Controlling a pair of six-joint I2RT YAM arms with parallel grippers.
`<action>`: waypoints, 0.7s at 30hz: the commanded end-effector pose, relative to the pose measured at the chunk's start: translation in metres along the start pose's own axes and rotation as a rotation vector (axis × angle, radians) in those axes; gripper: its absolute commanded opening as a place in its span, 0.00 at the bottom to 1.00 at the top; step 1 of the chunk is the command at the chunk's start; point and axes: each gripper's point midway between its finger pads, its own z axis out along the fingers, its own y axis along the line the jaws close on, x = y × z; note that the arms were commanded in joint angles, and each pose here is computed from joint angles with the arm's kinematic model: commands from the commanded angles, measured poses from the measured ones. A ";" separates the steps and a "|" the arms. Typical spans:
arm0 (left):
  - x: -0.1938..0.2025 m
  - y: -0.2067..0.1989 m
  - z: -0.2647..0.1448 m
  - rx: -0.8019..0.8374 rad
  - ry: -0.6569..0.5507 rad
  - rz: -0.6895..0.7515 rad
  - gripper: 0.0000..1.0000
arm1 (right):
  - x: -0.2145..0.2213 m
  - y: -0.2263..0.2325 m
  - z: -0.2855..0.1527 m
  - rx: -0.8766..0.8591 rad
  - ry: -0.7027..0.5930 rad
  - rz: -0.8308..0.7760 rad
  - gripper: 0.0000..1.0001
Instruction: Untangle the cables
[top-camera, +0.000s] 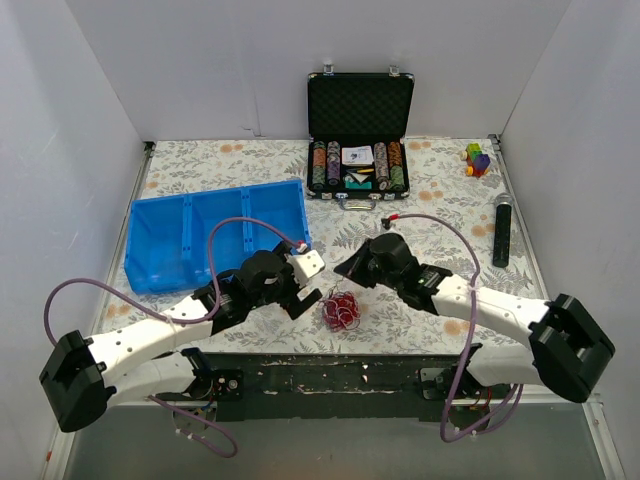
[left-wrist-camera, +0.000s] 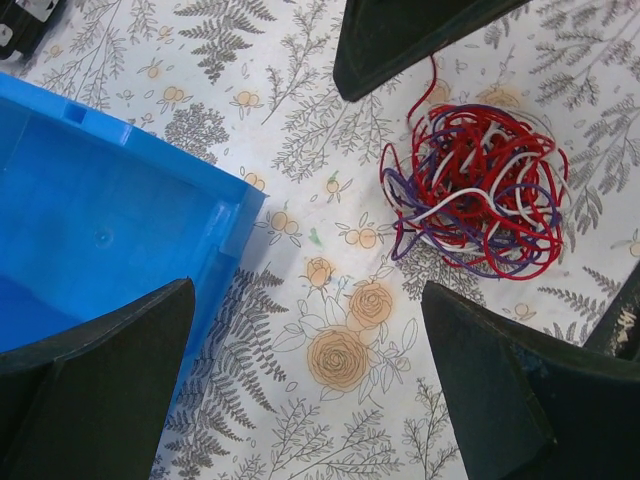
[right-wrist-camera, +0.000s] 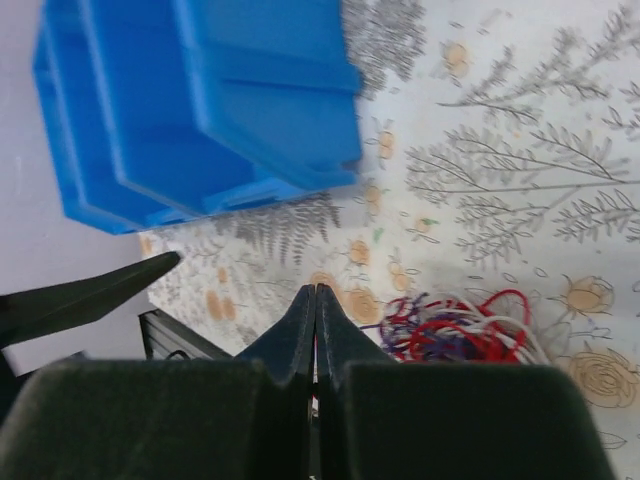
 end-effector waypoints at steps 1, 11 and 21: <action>-0.016 0.019 0.005 -0.145 -0.064 -0.114 0.98 | -0.037 0.065 -0.038 -0.169 -0.123 -0.093 0.01; -0.071 -0.006 0.013 0.016 -0.111 -0.314 0.98 | -0.037 0.092 -0.101 -0.324 -0.144 -0.163 0.01; -0.115 -0.035 -0.017 0.224 -0.270 -0.316 0.98 | -0.030 0.102 -0.097 -0.357 -0.097 -0.169 0.01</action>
